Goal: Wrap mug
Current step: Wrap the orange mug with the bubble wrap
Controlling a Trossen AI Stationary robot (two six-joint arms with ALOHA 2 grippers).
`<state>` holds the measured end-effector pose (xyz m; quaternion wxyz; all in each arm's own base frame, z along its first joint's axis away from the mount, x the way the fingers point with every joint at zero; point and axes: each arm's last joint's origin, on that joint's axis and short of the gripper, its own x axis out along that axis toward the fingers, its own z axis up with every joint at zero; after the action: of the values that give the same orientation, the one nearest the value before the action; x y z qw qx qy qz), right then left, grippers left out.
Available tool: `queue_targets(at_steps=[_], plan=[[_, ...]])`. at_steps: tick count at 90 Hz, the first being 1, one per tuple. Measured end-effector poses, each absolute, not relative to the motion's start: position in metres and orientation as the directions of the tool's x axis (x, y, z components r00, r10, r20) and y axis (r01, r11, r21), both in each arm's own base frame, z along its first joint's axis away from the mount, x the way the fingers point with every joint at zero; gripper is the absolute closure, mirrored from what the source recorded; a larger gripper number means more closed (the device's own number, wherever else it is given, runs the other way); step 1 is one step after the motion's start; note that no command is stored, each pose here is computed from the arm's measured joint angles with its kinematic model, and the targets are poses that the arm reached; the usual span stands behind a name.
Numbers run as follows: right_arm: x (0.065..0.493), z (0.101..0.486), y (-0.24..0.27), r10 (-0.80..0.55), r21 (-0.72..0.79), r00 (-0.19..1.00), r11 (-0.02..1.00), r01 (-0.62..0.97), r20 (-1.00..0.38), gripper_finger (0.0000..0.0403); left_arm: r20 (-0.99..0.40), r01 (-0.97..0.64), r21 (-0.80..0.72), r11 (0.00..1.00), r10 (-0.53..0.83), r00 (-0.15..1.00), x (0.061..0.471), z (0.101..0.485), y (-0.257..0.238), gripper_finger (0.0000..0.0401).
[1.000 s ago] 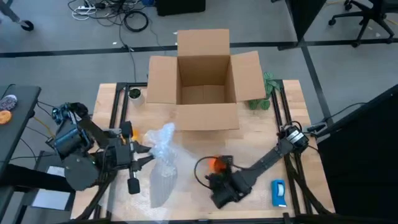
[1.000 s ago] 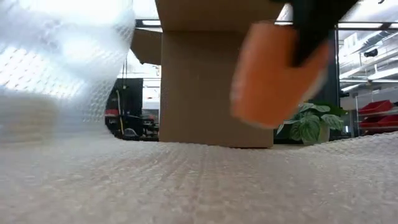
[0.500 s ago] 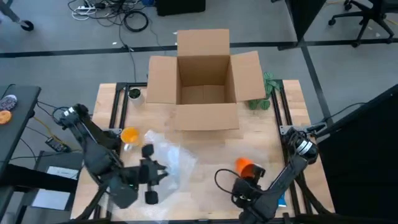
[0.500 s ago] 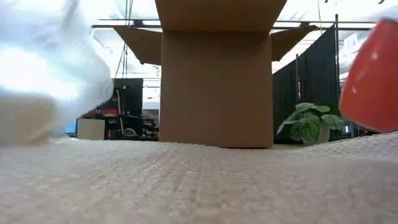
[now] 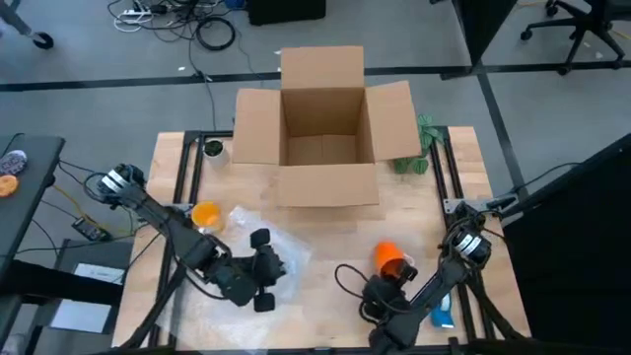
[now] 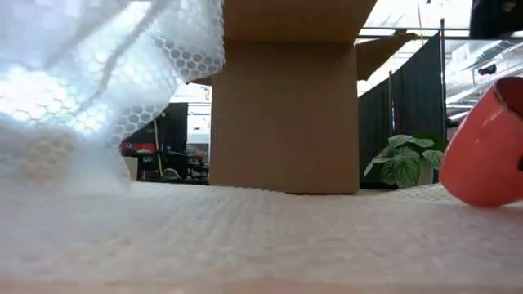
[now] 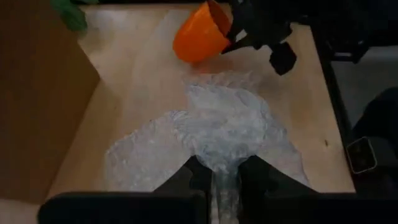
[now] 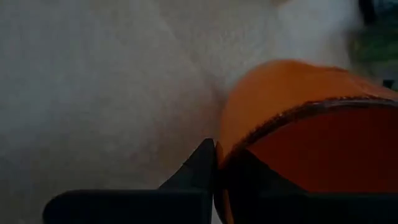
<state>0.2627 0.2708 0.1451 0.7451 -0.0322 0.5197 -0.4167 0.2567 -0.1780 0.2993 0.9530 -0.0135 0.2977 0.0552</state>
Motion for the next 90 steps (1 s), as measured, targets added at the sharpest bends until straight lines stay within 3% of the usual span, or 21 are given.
queue_targets(at_steps=[26, 51, 90], plan=[[0.261, 0.149, 0.267, -0.717, -0.525, 0.158, 0.625, 0.578, -0.679, 0.0403, -0.550, -0.130, 0.004, 0.992, 0.111, 0.828, 0.260, 0.300, -0.178, 0.0380], [0.271, 0.122, 0.255, -0.684, -0.431, 0.211, 0.638, 0.639, -0.699, 0.0393, -0.524, -0.115, 0.024, 0.993, 0.111, 0.845, 0.263, 0.297, -0.179, 0.0380], [0.277, 0.131, 0.269, -0.517, -0.333, 0.084, 0.660, 0.673, -0.852, 0.0289, -0.503, -0.114, 0.041, 0.993, 0.119, 0.856, 0.266, 0.297, -0.181, 0.0380]])
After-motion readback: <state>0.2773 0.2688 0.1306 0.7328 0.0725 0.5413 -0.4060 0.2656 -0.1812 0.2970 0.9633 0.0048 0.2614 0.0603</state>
